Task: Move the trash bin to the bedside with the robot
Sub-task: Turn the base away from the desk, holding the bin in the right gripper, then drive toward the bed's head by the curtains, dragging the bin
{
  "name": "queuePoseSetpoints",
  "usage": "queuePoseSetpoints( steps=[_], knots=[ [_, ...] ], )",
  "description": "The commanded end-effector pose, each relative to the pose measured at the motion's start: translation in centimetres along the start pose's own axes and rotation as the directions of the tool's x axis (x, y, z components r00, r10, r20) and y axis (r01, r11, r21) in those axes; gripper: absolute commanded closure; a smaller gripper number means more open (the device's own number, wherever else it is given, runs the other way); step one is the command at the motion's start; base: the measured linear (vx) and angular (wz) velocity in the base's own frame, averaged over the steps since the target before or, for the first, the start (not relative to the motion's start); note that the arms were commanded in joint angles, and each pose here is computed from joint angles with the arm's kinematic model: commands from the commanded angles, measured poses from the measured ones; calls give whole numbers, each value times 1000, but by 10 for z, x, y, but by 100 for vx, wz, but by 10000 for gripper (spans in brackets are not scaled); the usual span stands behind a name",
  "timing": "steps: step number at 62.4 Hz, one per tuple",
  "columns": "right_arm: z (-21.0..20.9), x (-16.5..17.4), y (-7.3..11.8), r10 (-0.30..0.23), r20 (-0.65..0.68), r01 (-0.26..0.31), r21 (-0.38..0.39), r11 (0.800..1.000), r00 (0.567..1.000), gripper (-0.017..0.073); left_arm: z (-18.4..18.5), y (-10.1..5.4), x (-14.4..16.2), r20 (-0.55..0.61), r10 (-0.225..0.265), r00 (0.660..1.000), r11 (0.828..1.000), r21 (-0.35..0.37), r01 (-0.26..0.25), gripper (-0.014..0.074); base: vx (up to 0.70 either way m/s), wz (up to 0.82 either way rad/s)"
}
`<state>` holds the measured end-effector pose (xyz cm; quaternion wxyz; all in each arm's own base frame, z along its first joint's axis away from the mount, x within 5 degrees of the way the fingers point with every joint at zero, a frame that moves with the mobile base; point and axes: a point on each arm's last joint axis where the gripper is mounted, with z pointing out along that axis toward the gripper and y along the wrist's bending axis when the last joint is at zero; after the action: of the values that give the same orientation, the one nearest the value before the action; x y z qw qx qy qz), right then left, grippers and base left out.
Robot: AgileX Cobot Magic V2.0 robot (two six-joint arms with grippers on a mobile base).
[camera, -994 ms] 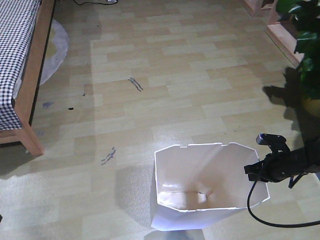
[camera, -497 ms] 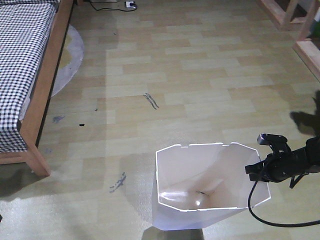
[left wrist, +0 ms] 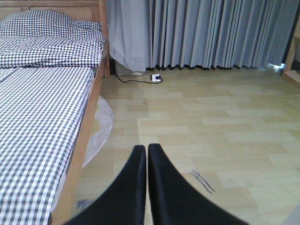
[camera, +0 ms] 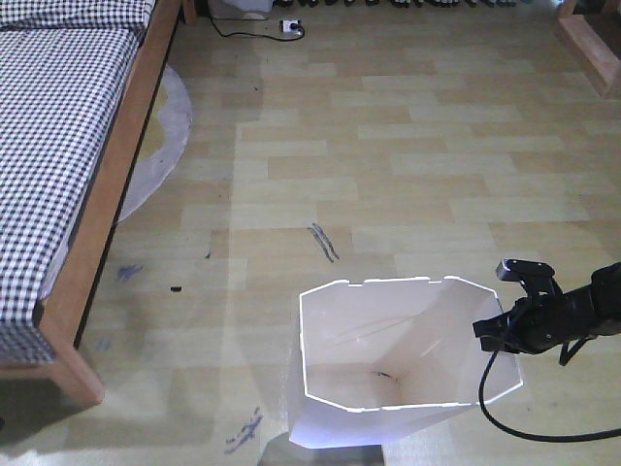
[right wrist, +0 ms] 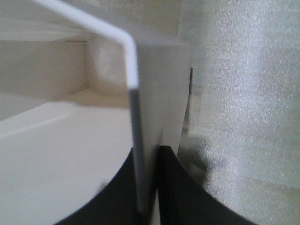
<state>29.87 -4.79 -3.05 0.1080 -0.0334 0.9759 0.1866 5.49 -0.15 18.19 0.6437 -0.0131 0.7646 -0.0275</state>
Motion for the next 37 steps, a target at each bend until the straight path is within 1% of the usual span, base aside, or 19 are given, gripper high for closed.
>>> queuePoseSetpoints(
  steps=[1,37],
  knots=[
    [-21,-21,19,12,109,6,-160,987,994,566,2,0,2,53,-12,999,1000,9,12,599,46,0],
    [-21,-21,19,15,110,3,-160,987,994,566,2,0,2,53,-12,999,1000,9,12,599,44,-1]
  ],
)
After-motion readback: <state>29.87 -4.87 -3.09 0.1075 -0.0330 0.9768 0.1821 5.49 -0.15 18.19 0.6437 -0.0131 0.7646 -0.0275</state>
